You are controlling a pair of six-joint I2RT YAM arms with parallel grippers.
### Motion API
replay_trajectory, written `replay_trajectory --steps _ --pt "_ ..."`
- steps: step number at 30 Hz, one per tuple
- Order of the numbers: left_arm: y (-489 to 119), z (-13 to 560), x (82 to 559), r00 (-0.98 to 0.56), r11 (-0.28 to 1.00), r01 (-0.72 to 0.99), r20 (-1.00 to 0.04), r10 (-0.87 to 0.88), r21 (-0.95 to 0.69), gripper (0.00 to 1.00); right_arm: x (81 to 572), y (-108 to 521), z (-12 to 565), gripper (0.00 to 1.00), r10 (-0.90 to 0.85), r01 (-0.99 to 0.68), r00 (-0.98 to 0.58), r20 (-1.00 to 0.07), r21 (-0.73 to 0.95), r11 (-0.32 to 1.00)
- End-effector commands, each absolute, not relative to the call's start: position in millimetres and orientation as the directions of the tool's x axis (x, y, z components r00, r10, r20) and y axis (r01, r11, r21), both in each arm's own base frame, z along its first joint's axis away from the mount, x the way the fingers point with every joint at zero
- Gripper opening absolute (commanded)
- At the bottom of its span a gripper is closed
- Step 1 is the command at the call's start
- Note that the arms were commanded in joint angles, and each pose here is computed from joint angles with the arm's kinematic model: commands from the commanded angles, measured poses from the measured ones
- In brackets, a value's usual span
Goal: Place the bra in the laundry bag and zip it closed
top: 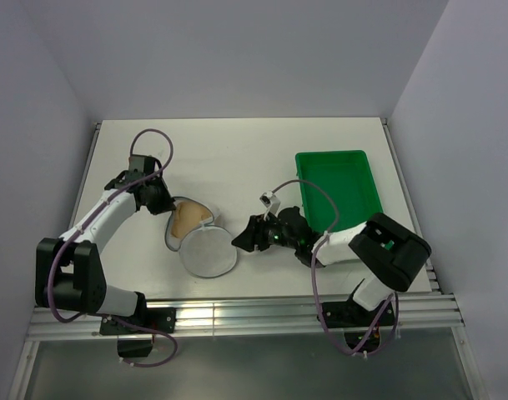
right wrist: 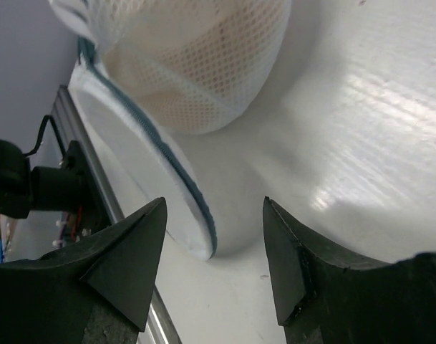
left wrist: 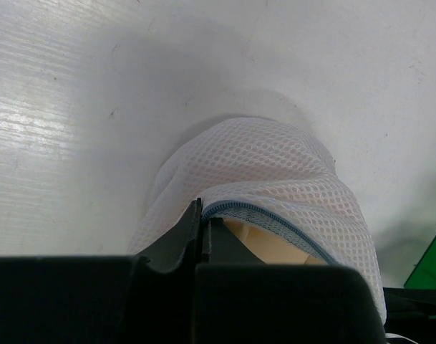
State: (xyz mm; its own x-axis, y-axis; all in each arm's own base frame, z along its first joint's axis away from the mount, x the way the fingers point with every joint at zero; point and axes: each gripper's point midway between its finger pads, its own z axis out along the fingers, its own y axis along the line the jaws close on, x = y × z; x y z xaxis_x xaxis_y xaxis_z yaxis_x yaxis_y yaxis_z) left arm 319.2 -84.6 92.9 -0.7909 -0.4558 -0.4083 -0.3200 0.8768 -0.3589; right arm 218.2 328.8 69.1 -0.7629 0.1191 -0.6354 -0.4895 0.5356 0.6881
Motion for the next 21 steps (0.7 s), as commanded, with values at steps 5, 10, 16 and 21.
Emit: replay_trajectory --steps 5,10,16,21 --pt "-91 105 332 -0.79 0.884 -0.272 -0.435 -0.431 -0.382 0.0 202 357 92 0.64 0.161 -0.577 -0.738 -0.656 0.736 0.354" --pt "-91 105 332 -0.791 0.886 -0.269 -0.438 -0.427 -0.378 0.0 201 368 86 0.63 0.164 -0.579 -0.742 -0.65 0.745 0.331" --pt "-91 108 330 -0.787 0.885 -0.267 -0.444 -0.429 -0.383 0.0 193 367 104 0.44 0.197 -0.541 -0.772 -0.605 0.787 0.297" --pt "-92 116 324 -0.776 0.877 -0.255 -0.455 -0.436 -0.407 0.0 179 365 120 0.12 0.17 -0.446 -0.842 -0.512 0.838 0.315"
